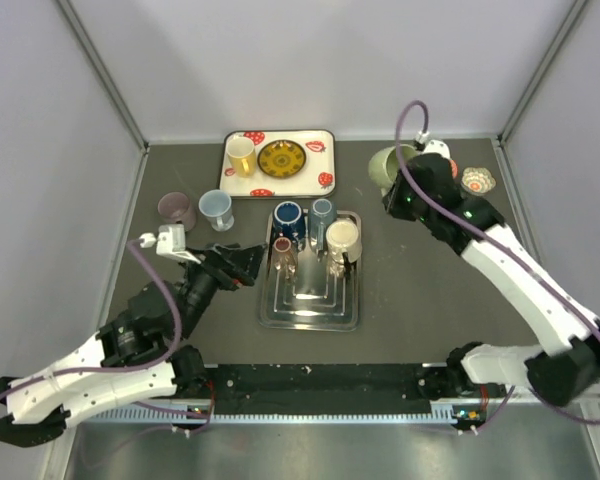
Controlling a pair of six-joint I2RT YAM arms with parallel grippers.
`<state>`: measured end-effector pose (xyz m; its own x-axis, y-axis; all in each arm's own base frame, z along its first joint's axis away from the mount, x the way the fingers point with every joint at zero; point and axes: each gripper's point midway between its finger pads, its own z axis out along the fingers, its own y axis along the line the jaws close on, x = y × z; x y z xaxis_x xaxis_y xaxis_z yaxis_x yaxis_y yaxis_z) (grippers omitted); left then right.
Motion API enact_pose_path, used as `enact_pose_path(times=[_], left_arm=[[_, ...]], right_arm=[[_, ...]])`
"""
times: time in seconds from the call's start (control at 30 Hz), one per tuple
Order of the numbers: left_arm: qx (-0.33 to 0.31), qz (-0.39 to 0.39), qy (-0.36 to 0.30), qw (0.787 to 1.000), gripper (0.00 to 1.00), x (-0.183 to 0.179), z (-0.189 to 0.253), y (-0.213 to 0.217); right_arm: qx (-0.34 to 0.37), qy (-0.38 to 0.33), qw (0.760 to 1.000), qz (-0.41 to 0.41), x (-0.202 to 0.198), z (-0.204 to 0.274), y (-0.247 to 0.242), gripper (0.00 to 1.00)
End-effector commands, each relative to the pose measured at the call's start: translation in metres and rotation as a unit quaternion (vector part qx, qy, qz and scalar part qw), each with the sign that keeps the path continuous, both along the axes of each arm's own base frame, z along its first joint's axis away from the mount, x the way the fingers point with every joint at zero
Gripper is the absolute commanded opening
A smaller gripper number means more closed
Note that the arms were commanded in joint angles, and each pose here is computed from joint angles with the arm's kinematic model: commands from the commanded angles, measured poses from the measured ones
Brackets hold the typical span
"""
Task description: Turn the mug right side up
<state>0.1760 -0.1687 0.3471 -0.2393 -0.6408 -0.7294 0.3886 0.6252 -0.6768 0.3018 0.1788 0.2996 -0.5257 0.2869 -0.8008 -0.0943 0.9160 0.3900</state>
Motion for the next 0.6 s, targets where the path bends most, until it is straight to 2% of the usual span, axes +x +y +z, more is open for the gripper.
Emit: enact_pose_path(times=[0.0,0.1,0.17,0.27,0.57], left_arm=[[0.120,0.059,0.053,0.990,0.96,0.015,-0.041,0.011],[0.151,0.062,0.066,0.984,0.95,0.017,-0.055,0.008],[0.161,0.064,0.068,0.982,0.95,0.018,-0.062,0.007],[0.165,0.065,0.062,0.982,0.95,0.020,-0.067,0.005],[0.191,0.048,0.065,0.978,0.95,0.021,-0.085,-0.007]], right_arm=[[-0.109,0.058,0.988,-0.097,0.042,-0.043,-0.051,0.00],[-0.124,0.096,0.977,-0.141,0.055,-0.071,-0.083,0.00],[-0.098,0.140,0.968,-0.184,0.054,-0.098,-0.118,0.00],[-0.085,0.169,0.952,-0.239,0.048,-0.124,-0.159,0.00],[-0.106,0.231,0.922,-0.291,0.041,-0.175,-0.206,0.00]])
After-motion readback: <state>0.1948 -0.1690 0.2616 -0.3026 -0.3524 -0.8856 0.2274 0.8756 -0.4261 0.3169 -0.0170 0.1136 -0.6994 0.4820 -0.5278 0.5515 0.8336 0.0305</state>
